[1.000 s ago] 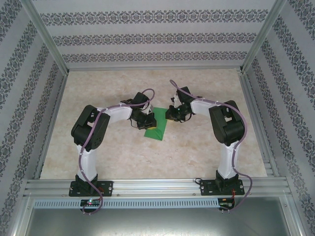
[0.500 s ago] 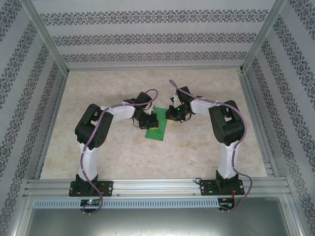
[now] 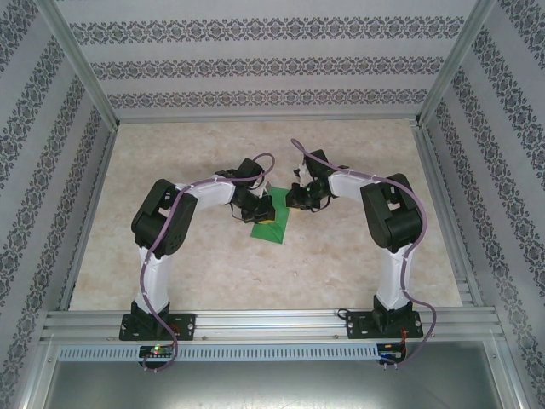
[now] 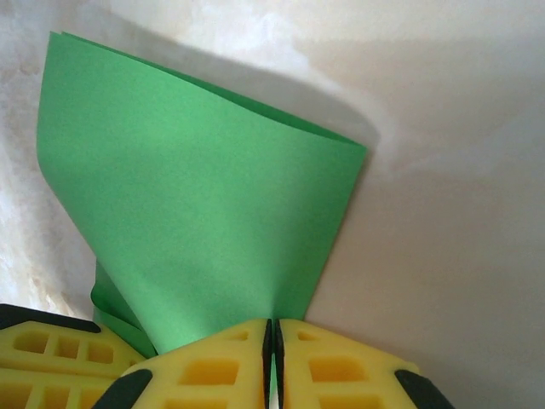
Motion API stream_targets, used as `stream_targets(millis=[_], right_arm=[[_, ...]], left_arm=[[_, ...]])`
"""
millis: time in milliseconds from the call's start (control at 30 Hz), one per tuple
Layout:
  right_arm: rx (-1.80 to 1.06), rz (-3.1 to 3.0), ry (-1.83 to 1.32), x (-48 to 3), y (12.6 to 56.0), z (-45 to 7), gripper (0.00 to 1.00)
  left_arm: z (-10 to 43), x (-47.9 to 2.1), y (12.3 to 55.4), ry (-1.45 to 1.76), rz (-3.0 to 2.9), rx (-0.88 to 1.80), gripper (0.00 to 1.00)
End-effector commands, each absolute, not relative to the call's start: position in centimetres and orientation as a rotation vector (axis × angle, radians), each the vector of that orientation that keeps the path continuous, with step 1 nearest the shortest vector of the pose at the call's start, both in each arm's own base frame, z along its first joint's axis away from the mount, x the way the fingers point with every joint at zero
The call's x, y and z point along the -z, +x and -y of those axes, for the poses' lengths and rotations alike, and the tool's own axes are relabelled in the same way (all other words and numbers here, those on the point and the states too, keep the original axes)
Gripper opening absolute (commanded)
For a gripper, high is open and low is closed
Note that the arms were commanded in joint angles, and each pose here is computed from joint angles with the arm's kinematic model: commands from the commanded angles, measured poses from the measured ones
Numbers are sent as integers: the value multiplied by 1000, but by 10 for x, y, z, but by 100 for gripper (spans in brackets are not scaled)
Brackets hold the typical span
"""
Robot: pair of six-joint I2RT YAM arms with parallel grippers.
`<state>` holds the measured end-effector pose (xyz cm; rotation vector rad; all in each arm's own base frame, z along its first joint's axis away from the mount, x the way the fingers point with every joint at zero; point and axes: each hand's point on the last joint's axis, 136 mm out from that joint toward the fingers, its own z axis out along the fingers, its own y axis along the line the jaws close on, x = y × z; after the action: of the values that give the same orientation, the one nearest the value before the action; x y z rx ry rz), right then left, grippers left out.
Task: Fold a paper plane with a square sheet of paper (pick it up from the middle)
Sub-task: Fold the triangle a second time at the center of the table.
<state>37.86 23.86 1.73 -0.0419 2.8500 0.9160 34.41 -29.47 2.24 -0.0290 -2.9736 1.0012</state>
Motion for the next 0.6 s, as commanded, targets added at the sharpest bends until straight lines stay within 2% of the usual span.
stream_targets(millis=[0, 567], right_arm=[[-883, -2896, -70, -7, 373, -240, 13], [-826, -2906, -81, -8, 374, -235, 13]], left_arm=[[300, -21, 340, -72, 2956, -988, 11], [302, -37, 336, -116, 2959, -1021, 12]])
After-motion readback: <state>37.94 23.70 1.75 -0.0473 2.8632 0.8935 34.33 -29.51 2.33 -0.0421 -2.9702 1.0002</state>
